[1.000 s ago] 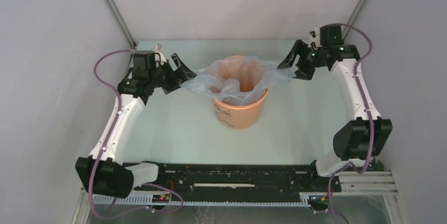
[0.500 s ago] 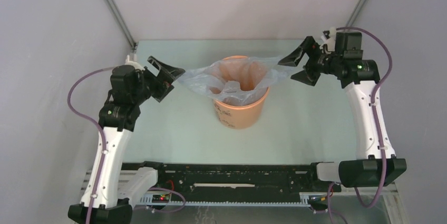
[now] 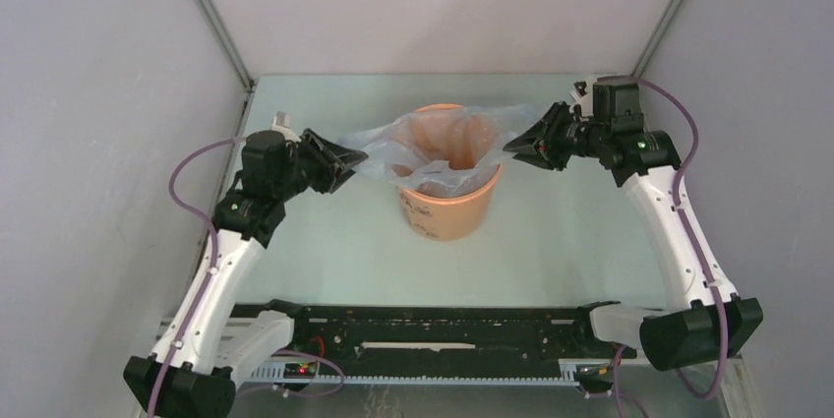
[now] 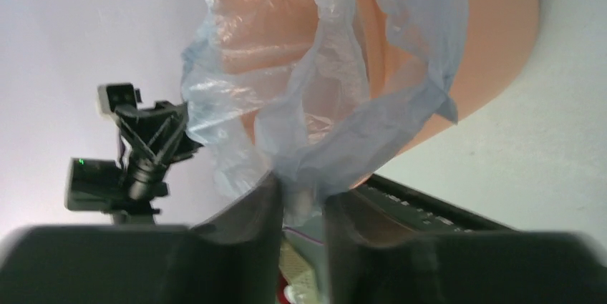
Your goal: Put the trash bags into the trash bin
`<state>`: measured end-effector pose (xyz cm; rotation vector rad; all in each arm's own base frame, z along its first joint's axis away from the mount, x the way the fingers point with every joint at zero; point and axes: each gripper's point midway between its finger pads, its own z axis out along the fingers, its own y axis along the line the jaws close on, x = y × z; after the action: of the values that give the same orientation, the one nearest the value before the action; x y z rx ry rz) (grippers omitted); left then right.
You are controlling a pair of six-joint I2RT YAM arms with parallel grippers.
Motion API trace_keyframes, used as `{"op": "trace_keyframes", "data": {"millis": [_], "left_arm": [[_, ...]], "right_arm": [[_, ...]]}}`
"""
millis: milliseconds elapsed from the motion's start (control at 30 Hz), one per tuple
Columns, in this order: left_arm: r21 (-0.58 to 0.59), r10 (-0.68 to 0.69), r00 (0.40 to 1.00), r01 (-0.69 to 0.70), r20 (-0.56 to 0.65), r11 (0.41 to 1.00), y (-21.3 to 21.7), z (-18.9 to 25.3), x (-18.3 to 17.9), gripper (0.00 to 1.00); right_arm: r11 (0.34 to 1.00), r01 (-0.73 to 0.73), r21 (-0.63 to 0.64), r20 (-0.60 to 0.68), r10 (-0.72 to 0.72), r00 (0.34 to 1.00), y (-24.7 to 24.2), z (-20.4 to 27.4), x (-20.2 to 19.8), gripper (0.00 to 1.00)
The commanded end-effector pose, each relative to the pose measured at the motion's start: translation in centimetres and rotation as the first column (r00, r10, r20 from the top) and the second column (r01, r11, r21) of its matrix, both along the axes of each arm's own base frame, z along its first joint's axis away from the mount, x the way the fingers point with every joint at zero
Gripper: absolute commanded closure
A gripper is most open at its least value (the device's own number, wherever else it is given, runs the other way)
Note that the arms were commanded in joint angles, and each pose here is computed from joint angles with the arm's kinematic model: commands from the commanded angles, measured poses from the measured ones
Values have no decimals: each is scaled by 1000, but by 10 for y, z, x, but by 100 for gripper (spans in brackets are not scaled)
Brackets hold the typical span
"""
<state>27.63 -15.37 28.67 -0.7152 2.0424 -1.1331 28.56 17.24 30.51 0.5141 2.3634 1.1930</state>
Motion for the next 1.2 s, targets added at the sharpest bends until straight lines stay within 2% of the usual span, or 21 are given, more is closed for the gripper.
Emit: {"op": "trace_keyframes", "data": {"millis": [0, 100, 200, 400, 500, 667, 833, 933, 1000, 1100, 1167], "left_arm": [[-27, 13, 999, -12, 36, 1000, 0, 2, -4, 63], [-31, -12, 999, 13, 39, 999, -2, 0, -11, 80], [-38, -30, 999, 32, 39, 999, -4, -7, -24, 91], [-13, -35, 999, 35, -33, 999, -3, -49, -39, 98], [-5, -28, 998, 28, -55, 1000, -3, -64, -37, 98], [46, -41, 996, 45, -73, 998, -5, -88, -21, 99], [88, -65, 994, 72, -83, 994, -13, -101, 11, 100], [159, -70, 995, 80, -69, 984, -12, -103, 32, 94], [195, -92, 992, 107, -85, 975, -13, -105, 37, 89], [219, -145, 983, 167, -112, 961, -16, -103, 34, 72], [238, -155, 982, 178, -110, 955, -13, -98, 25, 57]], "right_arm": [[999, 33, 26, 60, -35, 998, -2, 13, 5, 81], [1000, 13, 17, 76, -14, 997, -10, 17, -9, 99], [999, -34, -8, 78, 34, 996, -19, 14, -31, 100], [995, -85, -52, 13, 86, 996, -26, -33, -54, 100], [994, -54, -95, 32, 58, 998, -33, -49, -52, 100], [990, -20, -138, 5, 21, 1000, -41, -92, -33, 100], [986, 2, -170, 42, 5, 999, -44, -118, 8, 100], [986, -6, -166, 29, 11, 1000, -43, -130, 24, 99], [988, -29, -150, -7, 29, 1000, -40, -132, 24, 92], [990, -89, -113, -45, 84, 995, -33, -120, 7, 73], [987, -102, -123, -7, 102, 995, -34, -103, -10, 58]]}}
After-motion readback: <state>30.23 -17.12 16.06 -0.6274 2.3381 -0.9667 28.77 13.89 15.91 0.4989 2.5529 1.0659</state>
